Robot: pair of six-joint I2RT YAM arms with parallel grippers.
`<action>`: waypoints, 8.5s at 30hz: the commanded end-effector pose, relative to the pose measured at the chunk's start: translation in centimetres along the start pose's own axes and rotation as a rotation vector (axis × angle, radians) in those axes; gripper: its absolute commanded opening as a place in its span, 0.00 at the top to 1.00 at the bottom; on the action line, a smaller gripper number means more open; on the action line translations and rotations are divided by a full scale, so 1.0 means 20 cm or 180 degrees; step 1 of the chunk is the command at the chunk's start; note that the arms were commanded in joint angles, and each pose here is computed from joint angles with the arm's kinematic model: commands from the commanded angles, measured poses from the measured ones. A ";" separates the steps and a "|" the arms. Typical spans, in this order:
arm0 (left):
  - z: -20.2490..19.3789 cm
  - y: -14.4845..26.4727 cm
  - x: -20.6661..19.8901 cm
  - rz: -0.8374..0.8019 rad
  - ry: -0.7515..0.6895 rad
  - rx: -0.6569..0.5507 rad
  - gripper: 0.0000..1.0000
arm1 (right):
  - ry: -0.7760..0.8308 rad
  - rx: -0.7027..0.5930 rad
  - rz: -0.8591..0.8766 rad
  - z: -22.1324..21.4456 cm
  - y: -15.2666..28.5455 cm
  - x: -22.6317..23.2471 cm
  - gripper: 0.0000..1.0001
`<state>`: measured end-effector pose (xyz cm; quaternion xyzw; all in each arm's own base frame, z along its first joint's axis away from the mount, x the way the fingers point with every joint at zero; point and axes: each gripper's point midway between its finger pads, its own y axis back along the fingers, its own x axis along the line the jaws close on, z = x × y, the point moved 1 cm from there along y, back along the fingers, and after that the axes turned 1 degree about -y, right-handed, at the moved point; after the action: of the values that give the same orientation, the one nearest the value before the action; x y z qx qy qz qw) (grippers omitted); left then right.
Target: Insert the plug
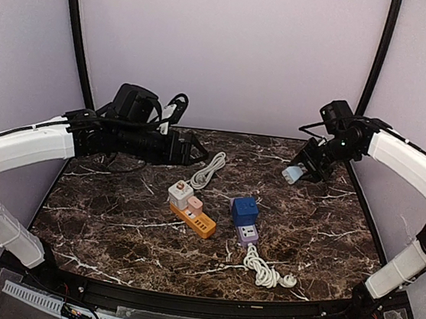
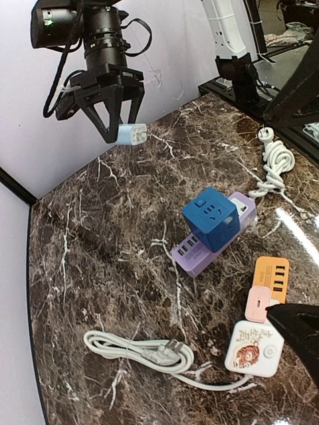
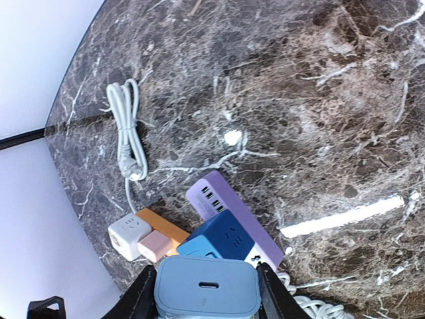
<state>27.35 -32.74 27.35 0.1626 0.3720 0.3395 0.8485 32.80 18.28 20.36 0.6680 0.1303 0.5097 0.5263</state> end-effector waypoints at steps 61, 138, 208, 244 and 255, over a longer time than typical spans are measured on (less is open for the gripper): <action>0.26 -0.57 -0.70 -0.1272 -0.0361 0.0009 0.43 | -0.0270 -0.0018 0.1331 -0.26 0.41 0.47 1.00; 0.17 0.14 -0.89 -0.2882 -0.0364 0.0614 0.99 | 0.3224 0.0921 0.3702 -0.75 1.02 0.56 0.27; 0.12 -0.07 -0.94 -0.2849 -0.0409 0.0881 0.99 | 0.3127 0.1270 0.3312 -0.76 0.75 0.48 0.64; 0.13 -0.15 -0.77 -0.2136 -0.0329 0.0538 0.13 | 0.3096 0.1045 0.3286 -0.75 0.78 0.47 1.00; 0.12 -0.05 -0.64 -0.1796 -0.0333 0.0356 0.01 | 0.3131 0.0825 0.2853 -0.71 0.72 0.41 1.00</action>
<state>23.34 -44.41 33.97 0.1249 0.3955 0.0313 0.9094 19.79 26.71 35.81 0.4251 0.1117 0.8974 0.0377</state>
